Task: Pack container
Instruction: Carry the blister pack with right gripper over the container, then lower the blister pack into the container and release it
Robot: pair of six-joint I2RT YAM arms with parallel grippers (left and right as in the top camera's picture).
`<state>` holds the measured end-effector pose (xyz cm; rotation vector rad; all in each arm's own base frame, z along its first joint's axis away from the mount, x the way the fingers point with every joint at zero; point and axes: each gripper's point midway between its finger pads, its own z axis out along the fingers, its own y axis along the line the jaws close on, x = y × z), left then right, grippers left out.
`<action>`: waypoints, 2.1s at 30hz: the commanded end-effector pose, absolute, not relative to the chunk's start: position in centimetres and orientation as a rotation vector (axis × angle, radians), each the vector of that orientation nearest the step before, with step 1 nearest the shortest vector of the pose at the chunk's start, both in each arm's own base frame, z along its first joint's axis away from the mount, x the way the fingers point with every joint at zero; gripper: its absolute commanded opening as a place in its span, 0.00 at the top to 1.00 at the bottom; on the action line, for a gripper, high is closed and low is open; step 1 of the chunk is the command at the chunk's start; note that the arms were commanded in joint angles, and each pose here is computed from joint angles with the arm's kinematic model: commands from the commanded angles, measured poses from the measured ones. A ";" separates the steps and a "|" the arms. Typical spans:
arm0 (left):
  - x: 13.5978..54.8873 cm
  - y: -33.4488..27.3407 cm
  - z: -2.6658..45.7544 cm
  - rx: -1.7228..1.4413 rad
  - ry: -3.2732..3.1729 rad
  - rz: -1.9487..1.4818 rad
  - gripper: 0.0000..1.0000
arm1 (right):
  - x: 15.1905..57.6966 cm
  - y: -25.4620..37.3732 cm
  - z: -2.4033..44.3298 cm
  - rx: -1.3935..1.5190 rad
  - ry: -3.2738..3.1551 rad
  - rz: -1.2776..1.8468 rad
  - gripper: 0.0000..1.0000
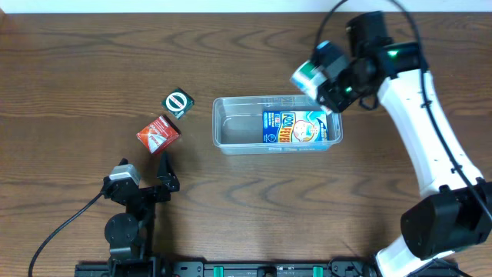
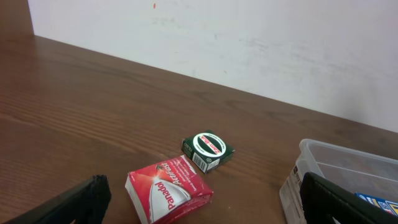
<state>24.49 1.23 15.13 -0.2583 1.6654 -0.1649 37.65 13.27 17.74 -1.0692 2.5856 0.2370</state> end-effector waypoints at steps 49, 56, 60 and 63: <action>24.4 1.1 13.5 -0.260 1.717 -0.167 0.02 | 39.3 13.3 5.6 -1.947 2.280 0.247 0.57; 24.4 1.1 13.5 -0.260 1.717 -0.167 0.02 | 39.1 13.3 5.6 -1.948 2.284 0.252 0.34; 24.4 1.1 13.5 -0.260 1.717 -0.167 0.02 | 38.9 13.3 5.5 -1.950 2.291 0.257 0.31; 24.4 1.1 13.5 -0.260 1.717 -0.167 0.02 | 38.7 13.3 5.6 -1.957 2.294 0.263 0.33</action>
